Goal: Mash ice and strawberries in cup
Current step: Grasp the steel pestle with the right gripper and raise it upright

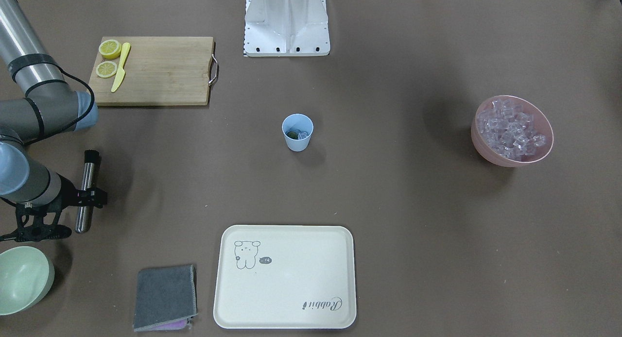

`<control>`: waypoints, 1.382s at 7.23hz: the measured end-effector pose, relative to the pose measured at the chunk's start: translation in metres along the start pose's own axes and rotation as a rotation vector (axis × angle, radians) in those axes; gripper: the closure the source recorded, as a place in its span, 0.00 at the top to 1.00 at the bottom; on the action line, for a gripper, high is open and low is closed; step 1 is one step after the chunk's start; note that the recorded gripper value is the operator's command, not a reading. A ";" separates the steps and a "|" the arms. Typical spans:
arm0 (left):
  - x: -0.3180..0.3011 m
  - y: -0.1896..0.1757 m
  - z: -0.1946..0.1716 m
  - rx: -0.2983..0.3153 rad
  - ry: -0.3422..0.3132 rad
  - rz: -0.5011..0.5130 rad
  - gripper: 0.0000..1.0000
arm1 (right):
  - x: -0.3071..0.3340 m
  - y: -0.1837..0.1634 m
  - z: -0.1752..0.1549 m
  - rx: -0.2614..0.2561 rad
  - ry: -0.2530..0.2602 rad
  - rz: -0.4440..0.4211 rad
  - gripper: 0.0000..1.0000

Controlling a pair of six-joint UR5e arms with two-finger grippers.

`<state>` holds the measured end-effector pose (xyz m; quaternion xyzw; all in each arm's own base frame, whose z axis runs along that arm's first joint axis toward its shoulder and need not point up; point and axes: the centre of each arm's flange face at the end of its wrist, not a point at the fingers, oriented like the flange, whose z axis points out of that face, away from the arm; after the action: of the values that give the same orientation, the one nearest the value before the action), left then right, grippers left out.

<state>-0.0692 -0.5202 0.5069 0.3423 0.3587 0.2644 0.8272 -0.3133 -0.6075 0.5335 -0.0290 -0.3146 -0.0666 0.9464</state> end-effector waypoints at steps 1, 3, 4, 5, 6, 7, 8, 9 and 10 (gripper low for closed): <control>0.000 -0.001 -0.001 0.001 -0.001 0.002 0.97 | 0.001 0.000 0.001 -0.002 0.002 0.002 0.58; 0.001 -0.002 0.000 0.002 -0.001 0.004 0.97 | 0.002 0.000 0.003 -0.004 0.004 0.006 0.00; 0.000 -0.002 0.000 0.001 0.000 0.003 0.97 | 0.002 -0.001 0.002 -0.003 0.003 0.005 0.00; 0.000 -0.002 0.000 0.001 0.000 0.003 0.97 | 0.000 -0.002 0.000 0.000 0.000 0.003 0.00; 0.000 -0.002 0.000 0.001 0.000 0.003 0.97 | 0.000 -0.003 -0.003 0.006 -0.002 0.003 0.00; 0.000 -0.001 0.001 0.000 0.000 0.002 0.97 | 0.004 -0.007 -0.011 0.017 -0.007 0.008 0.00; 0.000 -0.002 0.001 -0.001 0.001 0.001 0.97 | 0.011 -0.012 -0.026 0.037 -0.021 0.018 0.00; 0.000 -0.002 0.001 0.000 0.004 0.001 0.97 | 0.017 -0.018 -0.047 0.064 -0.040 0.028 0.00; 0.000 -0.002 0.002 -0.002 0.008 -0.003 0.97 | 0.021 -0.023 -0.067 0.095 -0.052 0.032 0.00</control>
<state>-0.0675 -0.5222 0.5064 0.3401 0.3621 0.2648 0.8265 -0.2601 -0.6386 0.4933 0.0092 -0.3413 -0.0356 0.9392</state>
